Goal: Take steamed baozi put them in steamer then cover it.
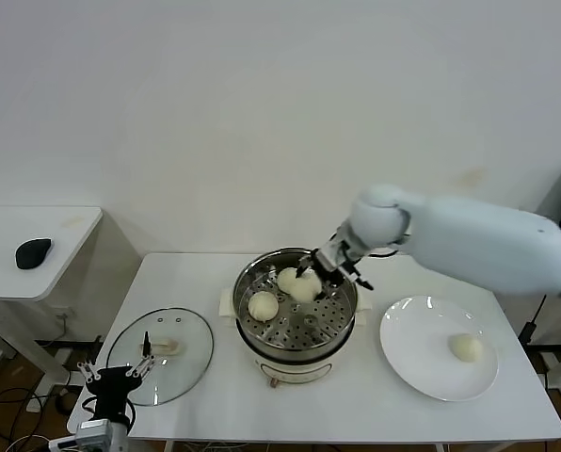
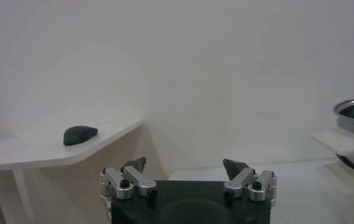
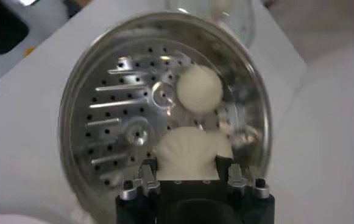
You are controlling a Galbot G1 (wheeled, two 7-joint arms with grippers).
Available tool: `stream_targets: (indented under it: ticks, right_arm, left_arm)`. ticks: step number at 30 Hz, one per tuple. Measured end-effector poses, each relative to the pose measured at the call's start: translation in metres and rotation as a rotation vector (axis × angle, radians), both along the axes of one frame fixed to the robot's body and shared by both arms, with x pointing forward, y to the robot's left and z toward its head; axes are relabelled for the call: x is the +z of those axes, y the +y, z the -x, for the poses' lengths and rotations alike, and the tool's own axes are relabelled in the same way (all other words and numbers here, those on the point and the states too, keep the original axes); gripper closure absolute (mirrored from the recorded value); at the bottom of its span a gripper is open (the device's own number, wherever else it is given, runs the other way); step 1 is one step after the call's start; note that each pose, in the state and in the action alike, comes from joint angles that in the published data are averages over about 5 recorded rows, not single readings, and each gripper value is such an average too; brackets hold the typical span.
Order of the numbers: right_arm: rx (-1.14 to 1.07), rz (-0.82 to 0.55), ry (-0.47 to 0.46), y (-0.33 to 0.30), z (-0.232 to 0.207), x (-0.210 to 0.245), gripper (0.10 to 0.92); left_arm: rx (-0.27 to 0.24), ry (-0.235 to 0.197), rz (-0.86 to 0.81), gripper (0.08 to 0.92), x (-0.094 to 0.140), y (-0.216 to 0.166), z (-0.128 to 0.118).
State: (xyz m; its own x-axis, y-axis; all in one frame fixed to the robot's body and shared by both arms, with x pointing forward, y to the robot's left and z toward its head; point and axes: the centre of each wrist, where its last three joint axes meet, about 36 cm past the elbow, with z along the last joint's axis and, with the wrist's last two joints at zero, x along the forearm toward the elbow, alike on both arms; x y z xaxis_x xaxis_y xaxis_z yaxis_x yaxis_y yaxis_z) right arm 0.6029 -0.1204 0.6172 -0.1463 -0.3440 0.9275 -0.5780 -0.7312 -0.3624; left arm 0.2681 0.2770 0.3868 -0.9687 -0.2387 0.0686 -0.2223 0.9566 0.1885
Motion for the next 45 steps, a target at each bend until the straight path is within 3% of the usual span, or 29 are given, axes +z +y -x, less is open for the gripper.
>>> stream_targets:
  ticks: [14,26,34,45]
  right_arm:
    - [0.277,0.091,0.007,0.036,0.011,-0.029,0.42]
    - [0.386,0.126,0.007,0.04,0.016,-0.03,0.401]
    - [0.387,0.128,-0.01,0.035,0.017,-0.02,0.217]
    - [0.126,0.07,-0.07,-0.001,0.011,0.028,0.199]
  left_arm:
    - [0.011,0.001,0.002,0.177,0.0,0.001,0.002]
    - [0.012,0.003,0.009,0.177,-0.002,-0.002,0.003]
    - [0.005,0.005,0.005,0.177,-0.002,-0.003,0.003]
    - [-0.007,-0.006,-0.01,0.177,0.001,0.001,-0.001]
